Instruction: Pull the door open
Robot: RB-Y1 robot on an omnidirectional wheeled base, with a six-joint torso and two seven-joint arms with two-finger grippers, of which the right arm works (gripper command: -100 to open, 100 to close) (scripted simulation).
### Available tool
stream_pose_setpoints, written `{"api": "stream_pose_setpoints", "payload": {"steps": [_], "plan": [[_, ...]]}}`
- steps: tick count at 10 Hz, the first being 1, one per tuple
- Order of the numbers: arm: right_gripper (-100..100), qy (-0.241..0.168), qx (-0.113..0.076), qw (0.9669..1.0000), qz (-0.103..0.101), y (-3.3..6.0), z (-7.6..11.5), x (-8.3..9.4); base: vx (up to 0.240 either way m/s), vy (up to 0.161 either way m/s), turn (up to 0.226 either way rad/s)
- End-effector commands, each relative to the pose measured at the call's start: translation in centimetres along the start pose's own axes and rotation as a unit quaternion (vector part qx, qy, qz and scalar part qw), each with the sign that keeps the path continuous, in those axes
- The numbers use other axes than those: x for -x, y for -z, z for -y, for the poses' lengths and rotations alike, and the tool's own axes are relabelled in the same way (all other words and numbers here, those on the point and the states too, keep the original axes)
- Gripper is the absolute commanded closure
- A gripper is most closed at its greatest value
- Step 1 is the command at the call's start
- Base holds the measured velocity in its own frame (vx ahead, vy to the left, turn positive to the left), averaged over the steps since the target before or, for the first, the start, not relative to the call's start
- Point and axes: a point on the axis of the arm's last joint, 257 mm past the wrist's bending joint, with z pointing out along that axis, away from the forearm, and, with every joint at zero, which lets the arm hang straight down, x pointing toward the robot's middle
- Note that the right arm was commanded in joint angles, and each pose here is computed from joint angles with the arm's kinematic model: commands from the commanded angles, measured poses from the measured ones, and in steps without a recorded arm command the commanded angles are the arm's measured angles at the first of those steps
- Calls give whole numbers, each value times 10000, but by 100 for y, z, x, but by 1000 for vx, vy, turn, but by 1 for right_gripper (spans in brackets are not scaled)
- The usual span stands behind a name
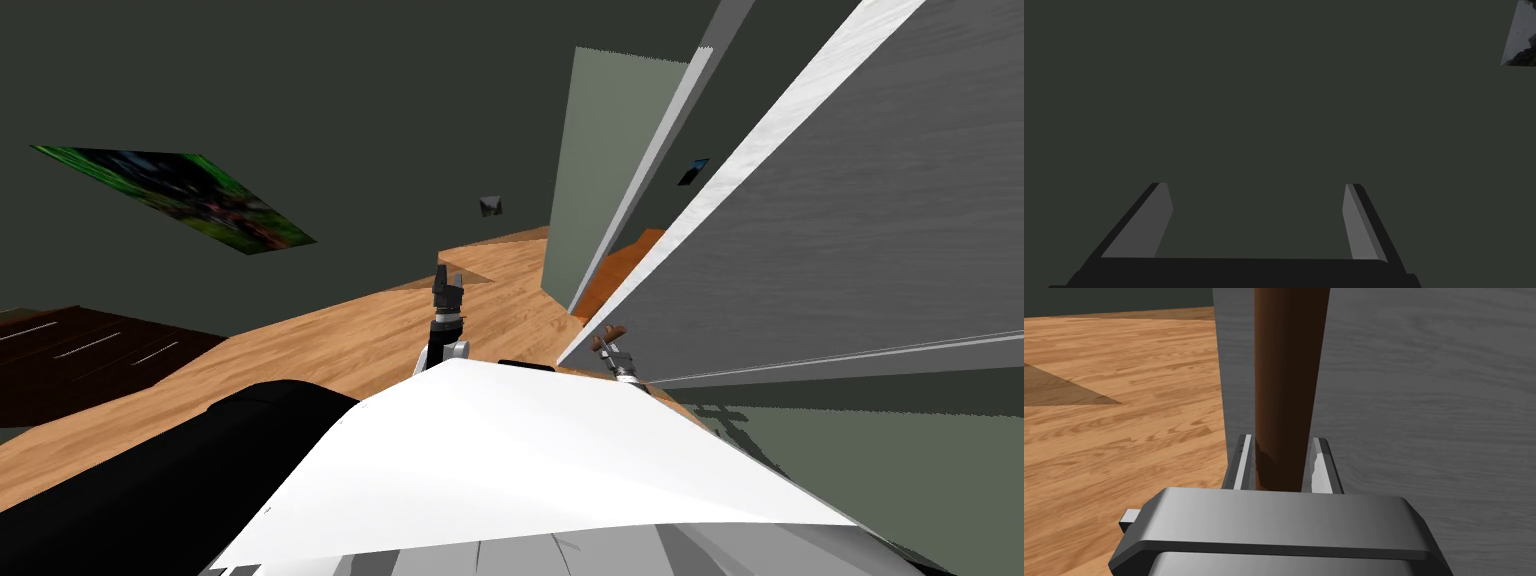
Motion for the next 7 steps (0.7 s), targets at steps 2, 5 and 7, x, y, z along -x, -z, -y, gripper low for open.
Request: {"api": "stream_pose_setpoints", "payload": {"steps": [2,5,7], "plan": [[100,6,-114,9999,-8,48,31,-4,-152,-53,99],[100,10,-310,9995,-18,132,86,-10,-189,-66,93],[100,8,-438,9990,-20,189,121,-13,-196,-84,98]]}}
